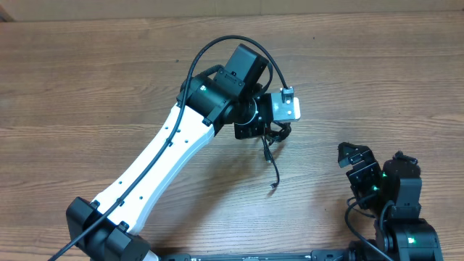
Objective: Untangle cables
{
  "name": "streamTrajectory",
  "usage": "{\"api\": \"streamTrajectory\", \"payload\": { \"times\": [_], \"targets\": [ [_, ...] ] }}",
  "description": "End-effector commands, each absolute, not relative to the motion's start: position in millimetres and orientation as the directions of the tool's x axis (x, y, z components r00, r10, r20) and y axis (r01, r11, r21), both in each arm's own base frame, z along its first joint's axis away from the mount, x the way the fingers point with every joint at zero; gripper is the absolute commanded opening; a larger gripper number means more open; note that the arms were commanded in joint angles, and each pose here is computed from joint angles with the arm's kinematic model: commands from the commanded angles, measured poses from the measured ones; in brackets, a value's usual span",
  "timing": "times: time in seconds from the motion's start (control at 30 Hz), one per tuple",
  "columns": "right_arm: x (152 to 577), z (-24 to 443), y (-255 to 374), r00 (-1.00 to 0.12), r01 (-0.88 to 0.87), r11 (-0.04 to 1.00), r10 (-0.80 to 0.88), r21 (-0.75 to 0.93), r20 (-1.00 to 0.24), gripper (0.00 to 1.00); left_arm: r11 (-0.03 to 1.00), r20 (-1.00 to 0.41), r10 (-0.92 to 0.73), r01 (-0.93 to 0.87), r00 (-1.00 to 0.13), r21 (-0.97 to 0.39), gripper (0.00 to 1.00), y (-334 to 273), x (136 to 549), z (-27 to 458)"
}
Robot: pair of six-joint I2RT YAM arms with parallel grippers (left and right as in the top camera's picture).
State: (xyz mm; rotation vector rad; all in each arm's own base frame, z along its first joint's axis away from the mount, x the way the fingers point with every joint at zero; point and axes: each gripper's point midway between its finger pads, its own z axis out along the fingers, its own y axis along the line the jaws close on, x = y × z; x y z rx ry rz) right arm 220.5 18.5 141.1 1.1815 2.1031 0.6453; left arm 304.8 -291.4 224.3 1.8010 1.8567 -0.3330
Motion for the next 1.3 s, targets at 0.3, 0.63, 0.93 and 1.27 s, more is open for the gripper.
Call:
{"api": "streamTrajectory", "payload": {
  "times": [0.3, 0.63, 0.93, 1.27],
  "targets": [
    [232, 177, 56, -0.547, 0.334, 0.527, 0.784, 0.781, -0.295, 1.0, 0.072, -0.803, 0.52, 0.952, -0.29, -0.297, 0.04, -349, 253, 302],
    [229, 173, 56, -0.553, 0.349, 0.527, 0.784, 0.775, -0.284, 1.0, 0.27, -0.626, 0.278, 0.684, -0.729, -0.677, 0.04, -358, 282, 336],
    [229, 168, 48, -0.526, 0.384, 0.536, 0.796, 0.752, -0.299, 1.0, 0.307, -0.273, -0.051, 0.245, -0.961, -0.92, 0.04, -285, 353, 359],
    [233, 173, 46, -0.512, 0.364, 0.547, 0.794, 0.754, -0.33, 1.0, 0.368, -0.149, -0.314, 0.025, -0.938, -0.929, 0.04, -246, 400, 351]
  ]
}}
